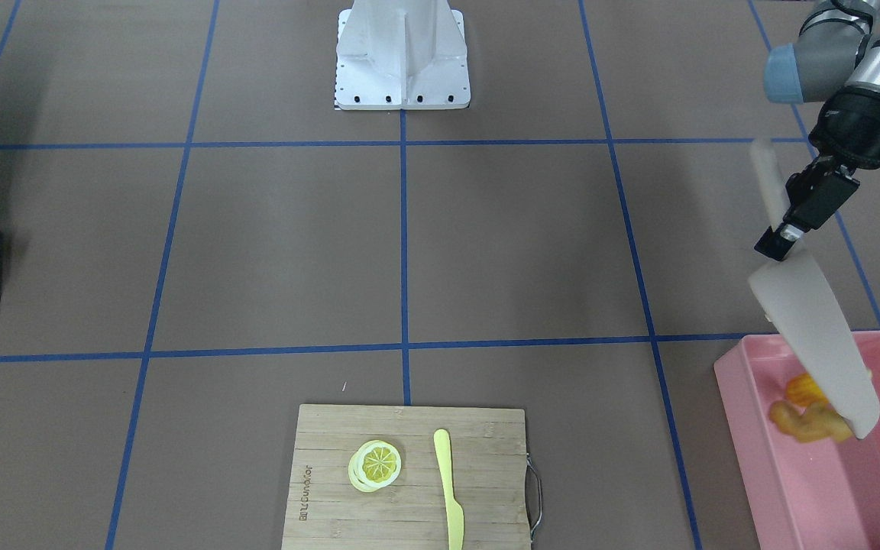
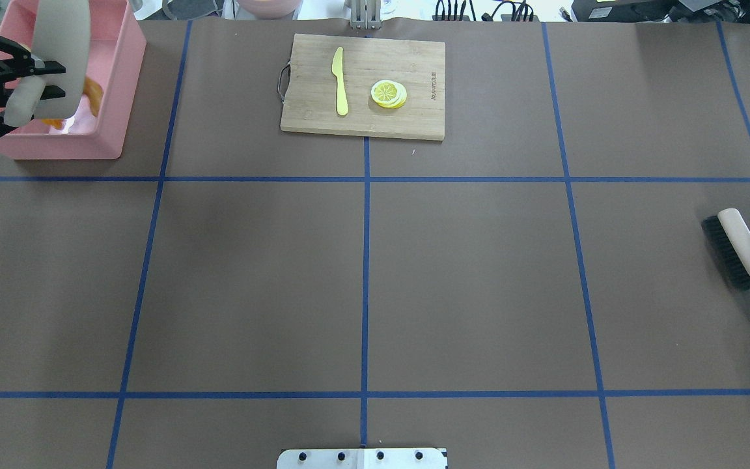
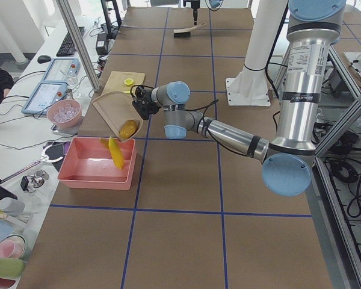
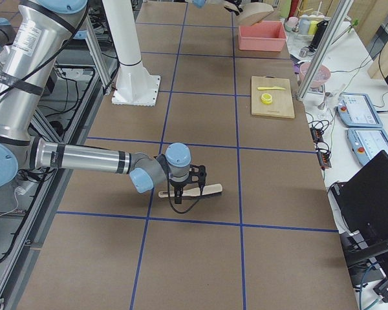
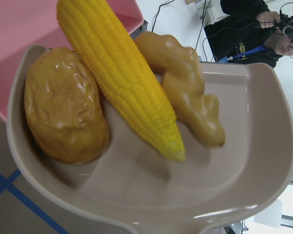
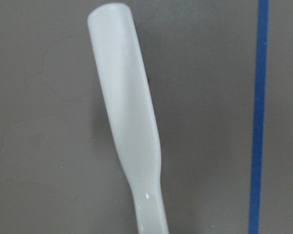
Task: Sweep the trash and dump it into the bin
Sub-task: 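Tilt the dustpan over the pink bin to dump the items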
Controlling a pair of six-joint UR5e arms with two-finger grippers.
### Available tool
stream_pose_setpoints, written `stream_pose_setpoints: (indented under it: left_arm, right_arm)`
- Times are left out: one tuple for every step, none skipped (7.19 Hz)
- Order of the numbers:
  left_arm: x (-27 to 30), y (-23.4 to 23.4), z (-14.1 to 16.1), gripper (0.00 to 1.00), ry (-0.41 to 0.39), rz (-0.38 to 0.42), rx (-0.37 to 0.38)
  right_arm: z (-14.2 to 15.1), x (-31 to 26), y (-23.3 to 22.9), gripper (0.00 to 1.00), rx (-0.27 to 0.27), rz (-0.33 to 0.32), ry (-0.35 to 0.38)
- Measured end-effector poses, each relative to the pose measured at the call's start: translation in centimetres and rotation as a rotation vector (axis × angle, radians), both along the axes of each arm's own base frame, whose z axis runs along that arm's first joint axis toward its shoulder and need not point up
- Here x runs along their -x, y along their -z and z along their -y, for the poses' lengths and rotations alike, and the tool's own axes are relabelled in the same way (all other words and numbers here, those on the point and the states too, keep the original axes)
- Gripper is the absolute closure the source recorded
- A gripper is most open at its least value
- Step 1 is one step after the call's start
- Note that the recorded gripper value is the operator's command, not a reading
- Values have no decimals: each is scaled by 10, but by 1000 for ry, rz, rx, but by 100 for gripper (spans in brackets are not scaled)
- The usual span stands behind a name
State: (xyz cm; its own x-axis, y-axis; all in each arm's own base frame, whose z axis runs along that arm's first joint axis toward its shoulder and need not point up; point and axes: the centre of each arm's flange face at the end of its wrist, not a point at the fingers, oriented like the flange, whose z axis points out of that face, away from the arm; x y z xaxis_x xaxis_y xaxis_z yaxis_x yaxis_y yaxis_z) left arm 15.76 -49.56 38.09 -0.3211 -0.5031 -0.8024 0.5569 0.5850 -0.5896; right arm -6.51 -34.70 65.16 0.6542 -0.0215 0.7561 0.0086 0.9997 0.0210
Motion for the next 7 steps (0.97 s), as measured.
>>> stream_pose_setpoints:
  left_arm:
    - [0, 0, 0, 100, 2, -8, 10]
    - [0, 0, 1, 100, 3, -11, 13]
    - [0, 0, 1, 100, 3, -13, 15]
    - [-1, 2, 2, 100, 4, -24, 24]
    - [-1, 6, 4, 100, 13, -64, 61]
    - [0, 10, 6, 100, 24, -114, 107]
    - [0, 12, 7, 100, 30, -139, 131]
  right_arm:
    - [11, -20, -1, 0, -20, -13, 2]
    - [23, -44, -3, 0, -33, -28, 15]
    - [36, -65, -3, 0, -36, -41, 37]
    - [53, -79, 2, 0, -27, -53, 66]
    - [73, -91, 12, 0, -24, -72, 99]
    - [90, -100, 22, 0, -22, -94, 124]
    - [99, -108, 30, 0, -16, -109, 129]
